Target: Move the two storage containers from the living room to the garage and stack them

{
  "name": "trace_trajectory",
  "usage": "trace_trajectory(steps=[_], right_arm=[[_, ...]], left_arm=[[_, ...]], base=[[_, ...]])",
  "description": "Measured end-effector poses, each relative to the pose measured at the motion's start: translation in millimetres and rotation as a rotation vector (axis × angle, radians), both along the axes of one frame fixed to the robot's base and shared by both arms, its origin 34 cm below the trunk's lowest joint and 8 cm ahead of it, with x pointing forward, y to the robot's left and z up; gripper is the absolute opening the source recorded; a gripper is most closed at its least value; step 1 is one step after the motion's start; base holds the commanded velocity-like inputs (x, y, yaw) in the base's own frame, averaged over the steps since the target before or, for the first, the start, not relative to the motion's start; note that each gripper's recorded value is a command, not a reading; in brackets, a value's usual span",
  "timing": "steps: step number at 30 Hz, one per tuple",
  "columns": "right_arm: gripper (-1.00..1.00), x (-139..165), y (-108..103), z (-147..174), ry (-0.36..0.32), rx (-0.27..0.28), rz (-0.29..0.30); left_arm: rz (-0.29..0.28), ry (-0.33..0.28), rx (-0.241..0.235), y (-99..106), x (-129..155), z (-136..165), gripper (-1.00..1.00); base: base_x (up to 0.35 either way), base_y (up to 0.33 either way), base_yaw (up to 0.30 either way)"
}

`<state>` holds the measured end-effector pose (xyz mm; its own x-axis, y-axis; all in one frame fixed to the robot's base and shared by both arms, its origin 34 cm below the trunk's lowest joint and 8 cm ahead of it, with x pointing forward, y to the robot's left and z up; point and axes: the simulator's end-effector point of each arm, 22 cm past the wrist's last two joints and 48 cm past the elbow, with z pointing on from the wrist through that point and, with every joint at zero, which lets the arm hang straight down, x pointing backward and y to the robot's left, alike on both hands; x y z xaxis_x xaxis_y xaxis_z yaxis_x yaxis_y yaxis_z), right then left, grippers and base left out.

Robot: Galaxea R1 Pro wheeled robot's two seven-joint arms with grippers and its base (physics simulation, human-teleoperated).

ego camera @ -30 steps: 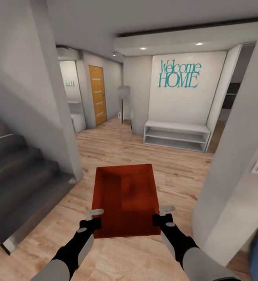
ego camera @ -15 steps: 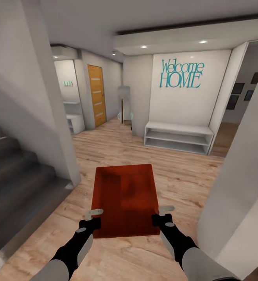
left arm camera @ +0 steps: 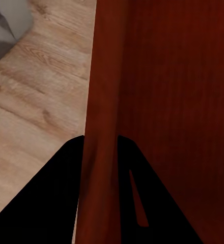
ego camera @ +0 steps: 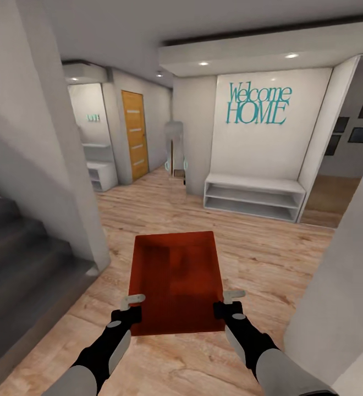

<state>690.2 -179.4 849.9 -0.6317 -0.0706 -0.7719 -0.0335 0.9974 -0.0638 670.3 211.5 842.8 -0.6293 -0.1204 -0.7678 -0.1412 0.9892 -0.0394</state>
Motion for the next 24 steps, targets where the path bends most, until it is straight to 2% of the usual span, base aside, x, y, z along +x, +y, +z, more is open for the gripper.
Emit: trace_trajectory(steps=[13,24], right_arm=[[-1.0,-0.5,0.0,-0.7,0.004,0.0,0.0],[-1.0,-0.3,-0.1,-0.3,0.003,-0.003,0.002]], left_arm=[[0.0,0.004,0.0,0.0,-0.6,-0.7,-1.0],[0.002,0.004,-0.004,-0.1,-1.2,-1.6,-1.0]], base=[[0.323,0.0,0.008],[0.323,0.0,0.21]])
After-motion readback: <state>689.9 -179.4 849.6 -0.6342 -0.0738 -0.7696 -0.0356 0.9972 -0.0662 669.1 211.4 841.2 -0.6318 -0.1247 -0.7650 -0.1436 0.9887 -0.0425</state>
